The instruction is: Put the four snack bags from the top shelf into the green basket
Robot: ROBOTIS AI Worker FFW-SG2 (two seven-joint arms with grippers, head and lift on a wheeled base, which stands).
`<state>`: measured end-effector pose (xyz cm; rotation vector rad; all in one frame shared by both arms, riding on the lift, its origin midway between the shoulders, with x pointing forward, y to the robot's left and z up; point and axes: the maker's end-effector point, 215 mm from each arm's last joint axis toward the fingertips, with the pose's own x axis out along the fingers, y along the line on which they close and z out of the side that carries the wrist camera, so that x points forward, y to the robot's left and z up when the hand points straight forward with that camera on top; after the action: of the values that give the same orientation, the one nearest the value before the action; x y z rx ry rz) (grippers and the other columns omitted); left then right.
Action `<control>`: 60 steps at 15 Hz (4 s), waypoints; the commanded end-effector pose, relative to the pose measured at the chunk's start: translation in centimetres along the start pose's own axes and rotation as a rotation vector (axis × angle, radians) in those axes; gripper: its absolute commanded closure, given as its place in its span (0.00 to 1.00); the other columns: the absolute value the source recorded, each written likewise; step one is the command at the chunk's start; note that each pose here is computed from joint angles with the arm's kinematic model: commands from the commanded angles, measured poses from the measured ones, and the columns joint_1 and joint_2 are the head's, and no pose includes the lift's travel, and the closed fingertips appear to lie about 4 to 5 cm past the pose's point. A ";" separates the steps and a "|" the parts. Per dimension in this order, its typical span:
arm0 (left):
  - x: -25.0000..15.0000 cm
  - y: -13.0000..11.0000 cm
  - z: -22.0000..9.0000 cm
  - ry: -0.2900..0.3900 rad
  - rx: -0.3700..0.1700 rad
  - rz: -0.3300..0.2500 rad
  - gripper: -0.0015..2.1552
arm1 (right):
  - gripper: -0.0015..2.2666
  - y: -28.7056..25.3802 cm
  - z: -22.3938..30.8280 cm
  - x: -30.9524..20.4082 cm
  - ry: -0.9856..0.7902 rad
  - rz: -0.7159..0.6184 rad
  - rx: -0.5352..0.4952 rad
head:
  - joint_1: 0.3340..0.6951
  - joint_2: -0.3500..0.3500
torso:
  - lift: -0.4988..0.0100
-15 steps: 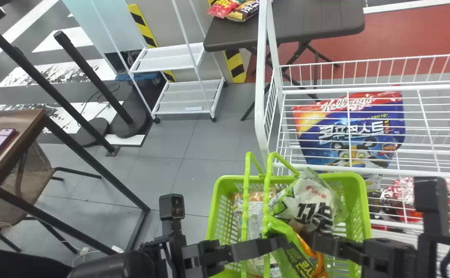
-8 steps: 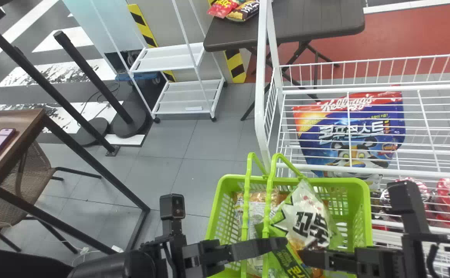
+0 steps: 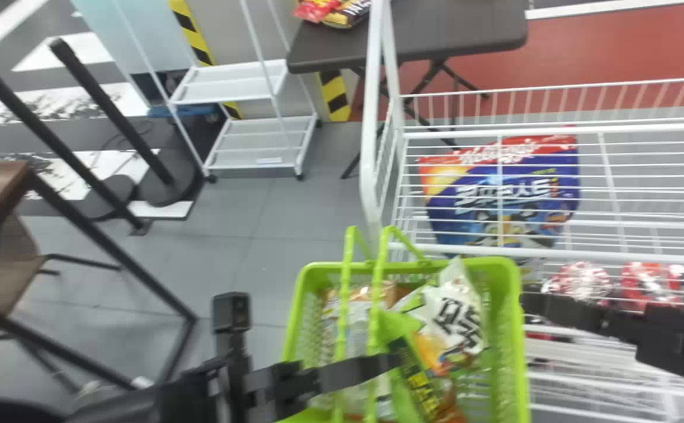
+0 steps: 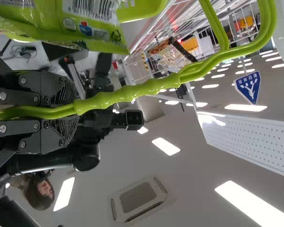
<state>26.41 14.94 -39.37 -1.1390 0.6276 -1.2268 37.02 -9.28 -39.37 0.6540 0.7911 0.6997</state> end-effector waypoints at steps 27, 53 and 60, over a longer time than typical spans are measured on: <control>-3.8 -0.3 0.2 -0.090 0.003 0.038 1.00 | 0.99 -26.6 28.7 -7.9 -0.480 -0.878 -0.309 | 1.00 0.15 | 0.98; -2.9 -0.7 0.4 -0.067 0.014 0.021 1.00 | 0.99 8.9 -11.9 7.6 0.340 0.138 -0.037 | 1.00 1.00 | 0.98; -2.7 -0.7 0.3 -0.064 0.013 0.017 1.00 | 0.00 7.0 -13.4 6.4 0.483 0.084 -0.048 | 1.00 1.00 | 0.98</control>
<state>25.76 17.62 -39.26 -1.1512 0.5841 -1.1656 27.00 3.86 -44.29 0.4821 1.2046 0.9823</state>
